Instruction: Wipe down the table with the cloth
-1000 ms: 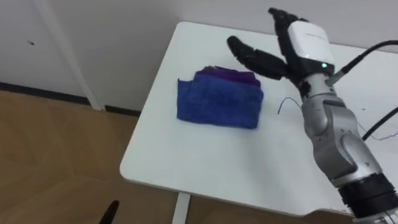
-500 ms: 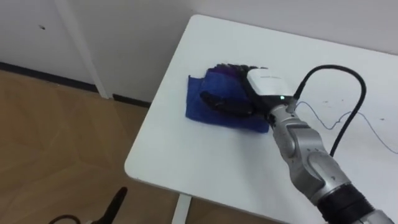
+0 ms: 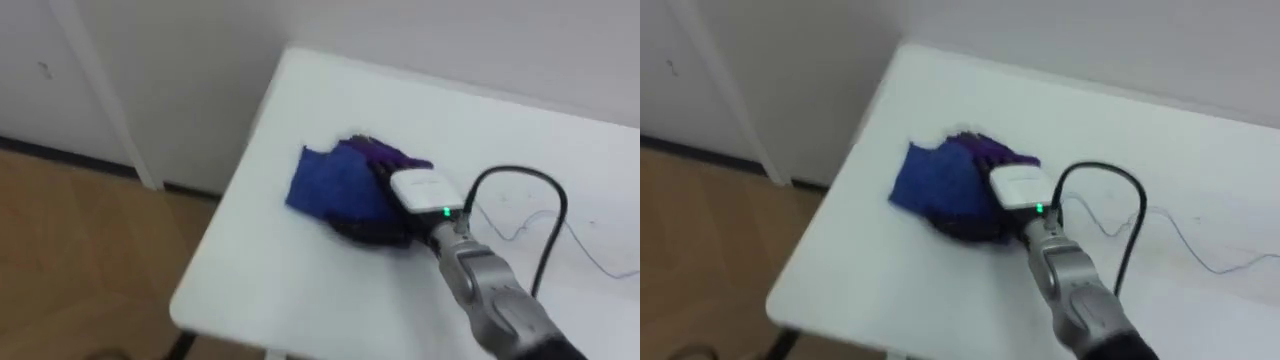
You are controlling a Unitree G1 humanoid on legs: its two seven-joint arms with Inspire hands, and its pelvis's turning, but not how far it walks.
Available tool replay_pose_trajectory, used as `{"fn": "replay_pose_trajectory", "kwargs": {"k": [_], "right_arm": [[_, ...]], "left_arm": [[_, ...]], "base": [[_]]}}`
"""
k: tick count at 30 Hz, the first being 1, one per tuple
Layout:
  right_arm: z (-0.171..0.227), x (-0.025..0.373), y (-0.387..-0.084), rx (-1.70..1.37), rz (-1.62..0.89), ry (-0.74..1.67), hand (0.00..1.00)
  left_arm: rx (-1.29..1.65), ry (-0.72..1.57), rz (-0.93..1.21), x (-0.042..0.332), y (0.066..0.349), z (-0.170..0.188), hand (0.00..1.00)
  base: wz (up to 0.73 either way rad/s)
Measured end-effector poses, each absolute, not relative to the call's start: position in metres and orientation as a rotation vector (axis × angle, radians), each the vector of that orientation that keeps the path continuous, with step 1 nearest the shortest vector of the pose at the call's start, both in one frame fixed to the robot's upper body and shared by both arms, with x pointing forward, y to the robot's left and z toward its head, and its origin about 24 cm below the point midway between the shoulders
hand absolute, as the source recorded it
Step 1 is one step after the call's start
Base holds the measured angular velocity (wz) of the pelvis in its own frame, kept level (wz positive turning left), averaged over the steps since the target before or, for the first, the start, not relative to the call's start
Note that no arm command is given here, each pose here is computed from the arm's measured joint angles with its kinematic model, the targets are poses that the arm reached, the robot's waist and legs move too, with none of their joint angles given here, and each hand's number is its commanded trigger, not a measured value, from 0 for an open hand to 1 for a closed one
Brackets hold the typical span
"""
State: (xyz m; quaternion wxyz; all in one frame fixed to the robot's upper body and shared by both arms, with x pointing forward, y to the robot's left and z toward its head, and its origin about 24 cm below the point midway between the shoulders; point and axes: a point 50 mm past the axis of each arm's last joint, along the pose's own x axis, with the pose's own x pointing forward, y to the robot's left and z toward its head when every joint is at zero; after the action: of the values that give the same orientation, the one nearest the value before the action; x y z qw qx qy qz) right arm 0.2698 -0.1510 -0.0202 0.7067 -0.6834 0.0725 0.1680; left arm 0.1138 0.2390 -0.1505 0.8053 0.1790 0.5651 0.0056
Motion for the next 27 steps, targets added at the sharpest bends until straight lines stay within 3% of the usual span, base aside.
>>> {"fn": "replay_pose_trajectory", "kwargs": {"k": [1,2,4,11,27], "right_arm": [[-0.02,0.27,-0.155,-1.524,0.359,0.172,0.0],[-0.023,0.27,-0.159,-1.526,0.35,0.187,0.72],[-0.027,0.268,-0.166,-1.526,0.335,0.219,1.0],[-0.026,0.269,-0.19,-1.52,0.211,0.258,1.0],[-0.028,0.266,-0.198,-1.506,0.129,0.23,1.0]], "left_arm": [[0.384,1.207,0.013,0.115,0.239,-0.15,0.0],[0.383,1.217,0.015,0.112,0.24,-0.151,0.0],[0.379,1.236,0.016,0.107,0.239,-0.152,0.0],[0.386,1.259,0.022,0.099,0.243,-0.153,0.0],[0.391,1.231,0.028,0.104,0.244,-0.151,0.0]], "base": [[0.21],[0.17],[0.18],[0.09],[0.01]]}}
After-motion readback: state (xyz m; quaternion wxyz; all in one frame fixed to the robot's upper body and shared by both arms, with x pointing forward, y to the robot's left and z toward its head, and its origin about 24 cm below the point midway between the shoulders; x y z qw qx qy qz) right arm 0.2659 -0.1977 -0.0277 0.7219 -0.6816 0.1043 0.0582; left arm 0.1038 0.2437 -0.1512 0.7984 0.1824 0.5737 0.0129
